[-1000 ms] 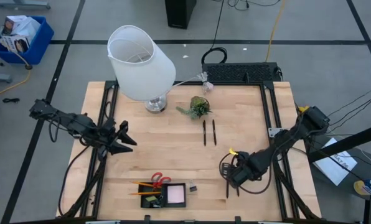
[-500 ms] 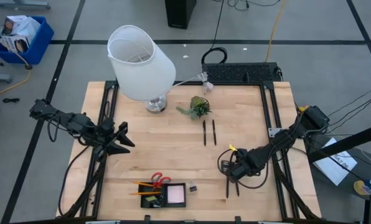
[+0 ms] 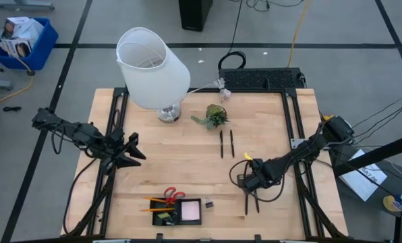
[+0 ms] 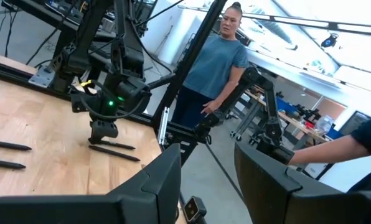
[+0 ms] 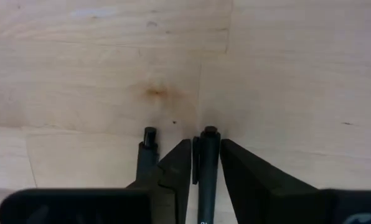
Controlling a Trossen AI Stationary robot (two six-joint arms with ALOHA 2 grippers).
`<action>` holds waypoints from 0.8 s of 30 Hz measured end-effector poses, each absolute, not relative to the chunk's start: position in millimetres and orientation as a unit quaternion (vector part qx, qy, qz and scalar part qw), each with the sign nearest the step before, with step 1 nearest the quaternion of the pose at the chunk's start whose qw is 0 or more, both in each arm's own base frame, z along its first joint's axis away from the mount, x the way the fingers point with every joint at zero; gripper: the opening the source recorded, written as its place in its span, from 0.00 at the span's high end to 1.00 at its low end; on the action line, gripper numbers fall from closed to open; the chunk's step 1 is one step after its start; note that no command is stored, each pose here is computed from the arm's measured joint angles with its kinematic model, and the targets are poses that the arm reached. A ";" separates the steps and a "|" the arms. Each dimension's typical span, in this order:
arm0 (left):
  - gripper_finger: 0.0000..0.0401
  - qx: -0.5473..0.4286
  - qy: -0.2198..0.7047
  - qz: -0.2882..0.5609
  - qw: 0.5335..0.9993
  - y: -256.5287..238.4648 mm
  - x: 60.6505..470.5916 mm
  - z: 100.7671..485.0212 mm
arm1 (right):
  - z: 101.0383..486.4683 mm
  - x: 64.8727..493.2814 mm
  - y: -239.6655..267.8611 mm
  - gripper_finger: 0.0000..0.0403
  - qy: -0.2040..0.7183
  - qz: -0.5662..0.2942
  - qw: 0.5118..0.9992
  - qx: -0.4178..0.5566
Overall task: Pick and place office supplies into organizer
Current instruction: Put the black pen into the mesh desk organizer
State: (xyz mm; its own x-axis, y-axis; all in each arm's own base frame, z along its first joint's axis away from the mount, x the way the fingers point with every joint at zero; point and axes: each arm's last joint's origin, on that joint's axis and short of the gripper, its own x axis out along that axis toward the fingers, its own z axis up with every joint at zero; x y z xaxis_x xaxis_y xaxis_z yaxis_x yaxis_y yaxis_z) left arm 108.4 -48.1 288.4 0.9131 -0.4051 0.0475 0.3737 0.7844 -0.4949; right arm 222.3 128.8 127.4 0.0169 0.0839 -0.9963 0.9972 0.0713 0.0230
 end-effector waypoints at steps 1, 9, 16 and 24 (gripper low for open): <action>0.62 -0.256 0.031 -0.206 0.944 -48.1 108.4 288.4 | 126.1 222.1 129.0 0.79 0.535 -0.457 0.500 0.504; 0.62 -0.268 0.033 -0.206 0.941 -48.1 108.4 288.4 | 123.3 220.4 127.6 0.80 0.543 -0.467 0.490 0.496; 0.62 -0.273 0.037 -0.205 0.939 -48.1 108.5 287.9 | 123.1 220.1 127.7 0.88 0.531 -0.478 0.488 0.501; 0.62 -0.275 0.039 -0.205 0.939 -48.2 108.5 287.5 | 123.3 219.8 127.2 0.89 0.534 -0.469 0.509 0.486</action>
